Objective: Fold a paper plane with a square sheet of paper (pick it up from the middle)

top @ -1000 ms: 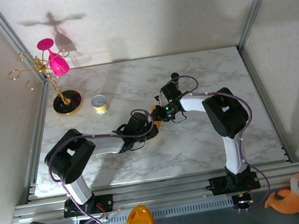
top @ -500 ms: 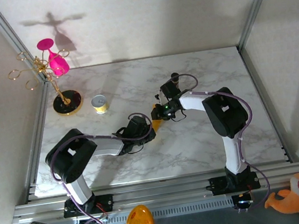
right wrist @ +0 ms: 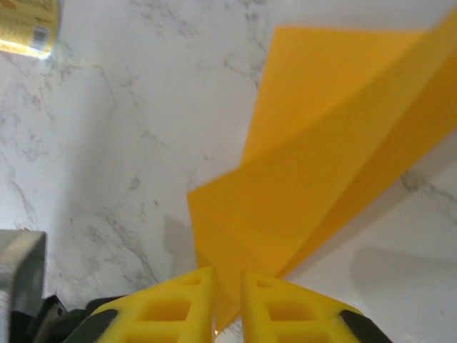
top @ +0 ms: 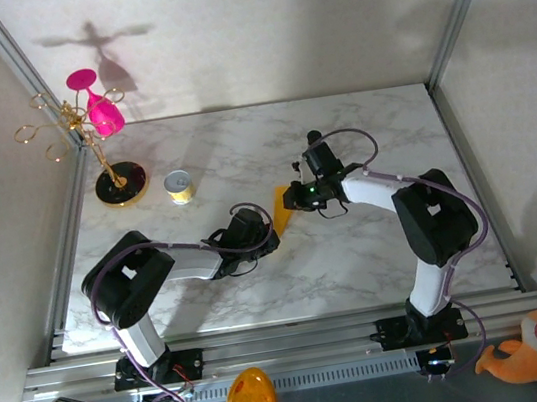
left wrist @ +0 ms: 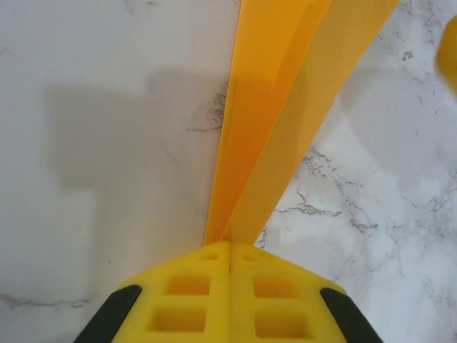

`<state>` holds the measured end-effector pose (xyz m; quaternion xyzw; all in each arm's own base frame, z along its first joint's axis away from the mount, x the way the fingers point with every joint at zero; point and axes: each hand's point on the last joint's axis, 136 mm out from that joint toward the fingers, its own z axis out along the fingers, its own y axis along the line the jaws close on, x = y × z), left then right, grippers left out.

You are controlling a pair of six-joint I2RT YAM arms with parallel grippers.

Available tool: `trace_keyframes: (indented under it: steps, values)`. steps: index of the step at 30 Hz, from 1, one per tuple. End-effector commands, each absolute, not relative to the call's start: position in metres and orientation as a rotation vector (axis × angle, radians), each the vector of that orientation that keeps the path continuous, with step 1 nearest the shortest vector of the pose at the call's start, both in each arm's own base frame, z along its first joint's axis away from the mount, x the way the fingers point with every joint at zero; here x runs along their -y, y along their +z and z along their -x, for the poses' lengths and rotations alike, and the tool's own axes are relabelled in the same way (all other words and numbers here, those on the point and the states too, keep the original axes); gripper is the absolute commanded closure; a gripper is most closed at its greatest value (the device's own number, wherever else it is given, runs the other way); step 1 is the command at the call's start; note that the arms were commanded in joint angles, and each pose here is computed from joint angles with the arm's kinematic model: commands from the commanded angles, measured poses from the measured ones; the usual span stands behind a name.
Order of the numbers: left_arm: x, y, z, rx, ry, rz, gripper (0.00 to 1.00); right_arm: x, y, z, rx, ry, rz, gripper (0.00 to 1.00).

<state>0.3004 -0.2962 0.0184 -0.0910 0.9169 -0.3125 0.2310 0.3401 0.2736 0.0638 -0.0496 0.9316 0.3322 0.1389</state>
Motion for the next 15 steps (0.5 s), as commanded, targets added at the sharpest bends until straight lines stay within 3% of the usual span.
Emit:
trace_keyframes:
  steps: [1, 6, 15]
  values:
    - [0.283, 0.0, -0.297, -2.565, -0.788, 0.298, 1.0, -0.286, 0.062, -0.326, -2.697, 1.04, 0.19, 0.85]
    - [0.282, 0.0, -0.297, -2.565, -0.785, 0.299, 1.0, -0.302, 0.052, -0.321, -2.723, 1.074, 0.243, 0.91]
    - [0.284, 0.001, -0.296, -2.568, -0.799, 0.293, 1.0, -0.311, 0.037, -0.321, -2.741, 1.124, 0.266, 0.92]
